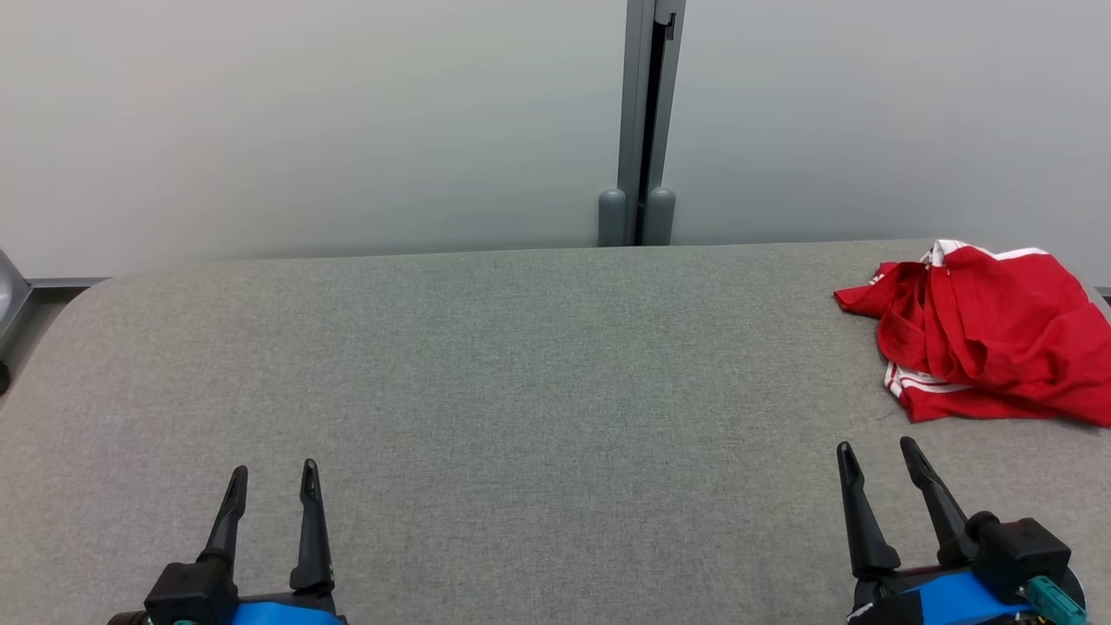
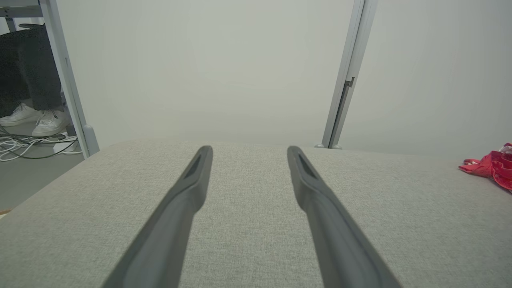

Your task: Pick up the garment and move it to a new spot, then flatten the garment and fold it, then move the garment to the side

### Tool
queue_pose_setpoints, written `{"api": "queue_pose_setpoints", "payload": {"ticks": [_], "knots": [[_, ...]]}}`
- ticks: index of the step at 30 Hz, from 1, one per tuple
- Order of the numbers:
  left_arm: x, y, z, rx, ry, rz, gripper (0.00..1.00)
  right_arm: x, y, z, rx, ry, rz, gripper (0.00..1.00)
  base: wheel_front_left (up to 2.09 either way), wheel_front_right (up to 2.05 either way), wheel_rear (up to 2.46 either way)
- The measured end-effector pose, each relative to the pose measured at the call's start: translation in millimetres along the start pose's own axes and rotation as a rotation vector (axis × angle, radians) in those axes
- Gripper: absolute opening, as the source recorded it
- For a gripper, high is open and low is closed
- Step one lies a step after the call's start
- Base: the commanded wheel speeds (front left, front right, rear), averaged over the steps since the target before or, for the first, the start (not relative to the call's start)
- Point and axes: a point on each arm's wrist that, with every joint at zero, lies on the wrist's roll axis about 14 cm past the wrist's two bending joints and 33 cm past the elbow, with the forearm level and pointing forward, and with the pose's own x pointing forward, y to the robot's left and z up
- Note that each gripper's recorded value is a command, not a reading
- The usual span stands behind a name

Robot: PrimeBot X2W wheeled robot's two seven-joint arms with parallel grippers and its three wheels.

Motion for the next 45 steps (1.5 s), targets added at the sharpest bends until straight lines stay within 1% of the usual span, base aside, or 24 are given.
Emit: {"api": "queue_pose_setpoints", "payload": {"ticks": [22, 23, 29, 35, 45], "knots": [[0, 1, -1, -0.002, 0.003, 0.003, 1.00, 2, 2, -7, 0.006, 0.020, 0.000, 1.00, 0.00, 0.00, 0.00], [0, 2, -1, -0.001, 0.002, 0.005, 0.00, 2, 2, -7, 0.006, 0.020, 0.000, 0.00, 0.00, 0.00, 0.00], [-11, 4, -27, -0.024, 0.093, 0.022, 0.00, -9, 0, -30, 0.029, 0.101, -0.018, 0.00, 0.00, 0.00, 0.00], [-12, 10, -32, -0.140, 0.119, 0.061, 0.00, -9, -8, -33, 0.141, 0.114, -0.063, 0.00, 0.00, 0.00, 0.00], [-6, 14, -28, -0.321, 0.112, 0.099, 0.00, -8, -16, -33, 0.316, 0.117, -0.117, 0.00, 0.00, 0.00, 0.00]]}}
